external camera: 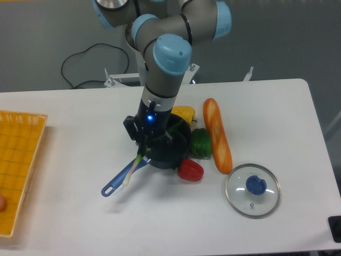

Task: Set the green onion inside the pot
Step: 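Lower the gripper with the green onion down into the frying pan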

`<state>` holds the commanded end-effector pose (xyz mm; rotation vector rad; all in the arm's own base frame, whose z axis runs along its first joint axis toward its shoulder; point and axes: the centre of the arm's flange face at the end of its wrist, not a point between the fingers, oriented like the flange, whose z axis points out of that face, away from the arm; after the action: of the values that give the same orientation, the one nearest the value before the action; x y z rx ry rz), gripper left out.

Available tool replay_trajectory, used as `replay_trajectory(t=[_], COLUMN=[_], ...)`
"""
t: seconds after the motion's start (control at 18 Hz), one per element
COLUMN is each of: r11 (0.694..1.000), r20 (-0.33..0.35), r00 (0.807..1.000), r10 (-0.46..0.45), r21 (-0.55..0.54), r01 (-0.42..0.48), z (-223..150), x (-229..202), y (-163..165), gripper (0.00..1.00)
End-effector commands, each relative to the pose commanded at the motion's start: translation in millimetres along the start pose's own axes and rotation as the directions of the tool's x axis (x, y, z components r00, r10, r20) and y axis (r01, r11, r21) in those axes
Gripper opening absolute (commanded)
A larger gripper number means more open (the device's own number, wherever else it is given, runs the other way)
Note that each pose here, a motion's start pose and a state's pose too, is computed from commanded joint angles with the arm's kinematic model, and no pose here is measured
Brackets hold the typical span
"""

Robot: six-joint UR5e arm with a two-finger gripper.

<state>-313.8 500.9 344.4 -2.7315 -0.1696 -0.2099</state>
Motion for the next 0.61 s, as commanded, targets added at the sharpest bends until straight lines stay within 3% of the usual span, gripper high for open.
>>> replay_trajectory(t=[0.61], r11=[1.000], r20=[0.003], r00=[1.000], r10=[0.002], r21=[-0.005], r01=[-0.002], z=[23], x=[-16], y=[-6], gripper=[0.00])
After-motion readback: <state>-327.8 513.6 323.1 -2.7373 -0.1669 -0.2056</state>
